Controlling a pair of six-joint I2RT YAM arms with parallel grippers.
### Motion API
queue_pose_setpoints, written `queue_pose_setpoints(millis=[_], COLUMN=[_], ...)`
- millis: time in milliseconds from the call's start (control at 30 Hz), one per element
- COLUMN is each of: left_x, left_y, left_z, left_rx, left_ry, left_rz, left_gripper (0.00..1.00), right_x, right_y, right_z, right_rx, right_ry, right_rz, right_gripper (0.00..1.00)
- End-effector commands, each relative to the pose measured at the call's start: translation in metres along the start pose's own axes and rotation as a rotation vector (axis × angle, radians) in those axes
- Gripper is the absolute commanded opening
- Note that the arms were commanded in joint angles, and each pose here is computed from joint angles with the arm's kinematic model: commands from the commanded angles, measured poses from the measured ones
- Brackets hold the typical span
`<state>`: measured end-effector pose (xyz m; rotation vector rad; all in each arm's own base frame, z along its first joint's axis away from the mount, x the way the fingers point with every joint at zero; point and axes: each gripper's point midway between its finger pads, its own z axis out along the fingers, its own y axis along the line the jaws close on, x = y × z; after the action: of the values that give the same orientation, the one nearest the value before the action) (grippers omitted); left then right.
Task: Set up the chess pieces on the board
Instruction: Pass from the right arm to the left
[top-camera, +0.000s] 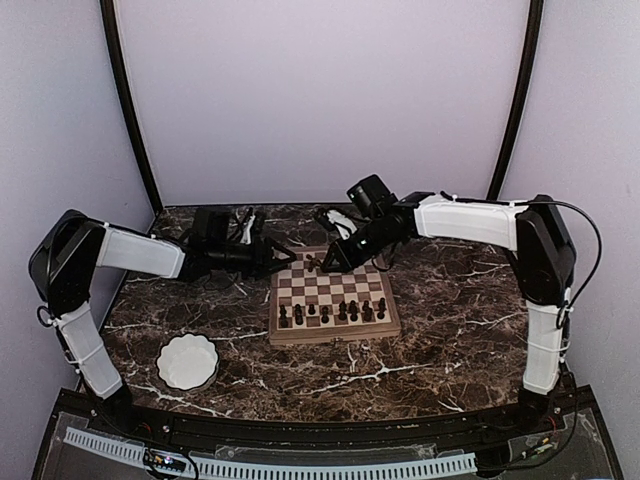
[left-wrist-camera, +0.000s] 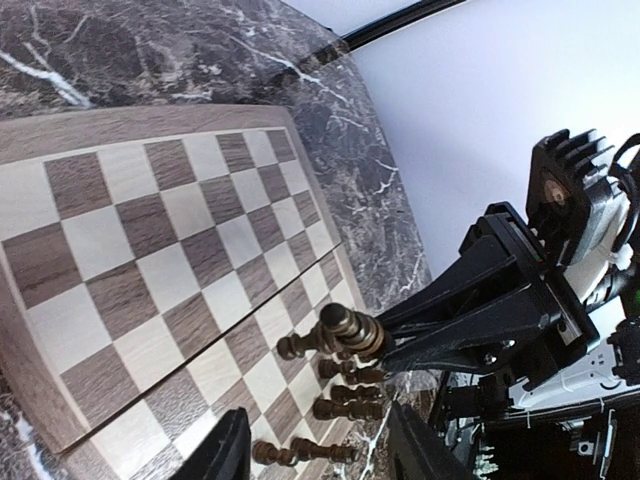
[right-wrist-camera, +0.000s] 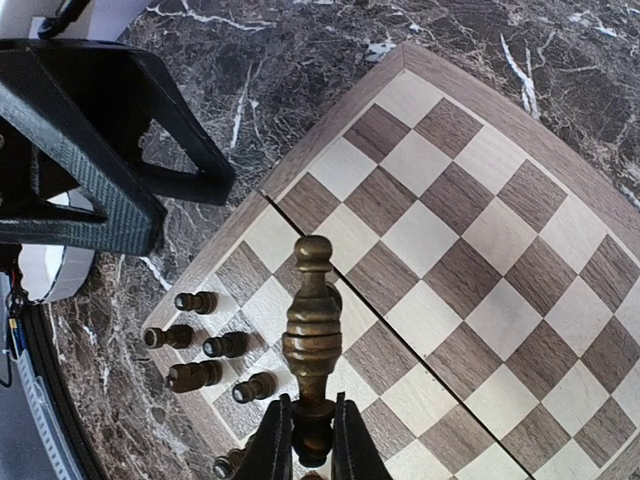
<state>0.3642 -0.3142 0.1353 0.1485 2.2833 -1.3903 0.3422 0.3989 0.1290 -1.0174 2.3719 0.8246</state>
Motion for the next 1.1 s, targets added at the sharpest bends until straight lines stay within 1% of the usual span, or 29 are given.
queue_pose_setpoints(millis=[0,100,333,433,633,867,1067], left_x=[-0.018,-0.021,-0.023,-0.023,-0.022,-0.024,-0.028], left_y=[-0.039,-0.042,-0.05,-0.059,-0.06,-0.075,-0.086], left_z=[-0.004,-0.004,-0.001,-0.001,0.004,0.006,0.004], left_rx=[0.205,0.233,0.317,0.374,0.383,0.469,0.498], left_ry=[-0.092,-0.111,-0.118,-0.108,-0.078,-0.052,-0.055], left_rz=[0.077,0.079,0.083,0.103,0.119,0.121,0.128], left_gripper=[0.5,0.51,0.54,0.55,0.57,0.58,0.57], right_x=[-0.038,-0.05,-0.059,-0.06,-0.064,-0.063,-0.065], right_y=[0.022,0.027,0.03,0.031,0.031,0.032,0.028], right_z=[-0.036,-0.049,-0.061,-0.062,-0.064,-0.062,-0.062], right_rx=[-0.085,-0.119,-0.157,-0.173,-0.194,-0.217,-0.216], right_ry=[-0.138,-0.182,-0.216,-0.221,-0.236,-0.237,-0.241], right_rz=[0.03,0.046,0.083,0.094,0.108,0.121,0.127], right_gripper=[0.01,0.01,0.01,0.01,0.01,0.02,0.02])
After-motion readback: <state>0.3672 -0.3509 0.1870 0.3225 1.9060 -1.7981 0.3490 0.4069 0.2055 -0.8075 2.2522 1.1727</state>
